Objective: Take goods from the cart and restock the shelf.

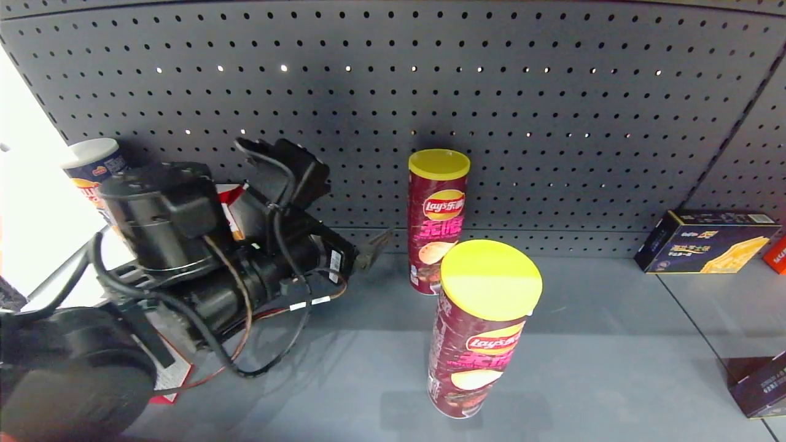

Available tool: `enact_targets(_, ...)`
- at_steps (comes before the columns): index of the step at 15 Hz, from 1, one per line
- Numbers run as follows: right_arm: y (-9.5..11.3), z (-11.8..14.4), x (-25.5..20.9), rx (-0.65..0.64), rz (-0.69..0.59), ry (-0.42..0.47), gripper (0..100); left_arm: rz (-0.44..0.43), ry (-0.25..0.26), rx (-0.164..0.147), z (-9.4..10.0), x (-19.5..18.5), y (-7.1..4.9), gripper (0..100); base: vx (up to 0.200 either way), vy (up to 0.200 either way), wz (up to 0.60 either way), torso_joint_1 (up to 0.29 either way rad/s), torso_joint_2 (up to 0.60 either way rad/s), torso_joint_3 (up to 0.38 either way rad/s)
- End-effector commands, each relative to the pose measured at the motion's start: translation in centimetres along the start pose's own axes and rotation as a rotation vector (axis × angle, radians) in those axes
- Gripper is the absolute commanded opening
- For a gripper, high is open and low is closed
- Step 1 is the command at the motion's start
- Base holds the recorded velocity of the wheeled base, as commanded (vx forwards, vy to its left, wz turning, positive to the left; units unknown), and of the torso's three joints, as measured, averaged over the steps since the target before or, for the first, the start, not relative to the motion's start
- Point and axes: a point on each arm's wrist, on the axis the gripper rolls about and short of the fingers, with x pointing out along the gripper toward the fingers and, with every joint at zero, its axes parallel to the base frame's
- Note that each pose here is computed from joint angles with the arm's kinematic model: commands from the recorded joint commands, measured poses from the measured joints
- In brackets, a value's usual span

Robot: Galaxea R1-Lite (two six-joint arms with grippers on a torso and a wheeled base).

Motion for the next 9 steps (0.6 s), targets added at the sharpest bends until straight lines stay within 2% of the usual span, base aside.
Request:
enact_targets(1, 0.0, 0.0, 0.0, -0.001, 0.001, 0.000, 100, -0.013, -0.130, -0.014, 3.5, -6.6, 0.0, 100, 0.000, 0.000, 0.00, 0.000, 0.00, 0.000)
enact_targets(3, 0.0, 0.0, 0.0, -0.001, 0.001, 0.000, 100, -0.037, -0.147, -0.016, 3.3, -10.0, -0.3, 100, 0.000, 0.000, 0.00, 0.000, 0.00, 0.000)
enact_targets(4, 0.0, 0.0, 0.0, -0.001, 0.001, 0.000, 100, -0.081, -0.173, -0.026, 2.9, -12.9, -1.1, 100, 0.000, 0.000, 0.00, 0.000, 0.00, 0.000)
enact_targets(5, 0.0, 0.0, 0.0, -0.001, 0.001, 0.000, 100, -0.098, -0.220, -0.034, 2.8, -16.0, -1.2, 100, 0.000, 0.000, 0.00, 0.000, 0.00, 0.000)
enact_targets(7, 0.0, 0.0, 0.0, -0.001, 0.001, 0.000, 100, -0.095, -0.254, -0.036, 2.1, -20.5, -0.6, 100, 0.000, 0.000, 0.00, 0.000, 0.00, 0.000)
enact_targets(8, 0.0, 0.0, 0.0, -0.001, 0.001, 0.000, 100, -0.095, -0.254, -0.036, 2.0, -20.8, -0.6, 100, 0.000, 0.000, 0.00, 0.000, 0.00, 0.000)
enact_targets(9, 0.0, 0.0, 0.0, -0.001, 0.001, 0.000, 100, -0.084, -0.245, -0.029, 1.3, -23.9, -0.1, 100, 0.000, 0.000, 0.00, 0.000, 0.00, 0.000)
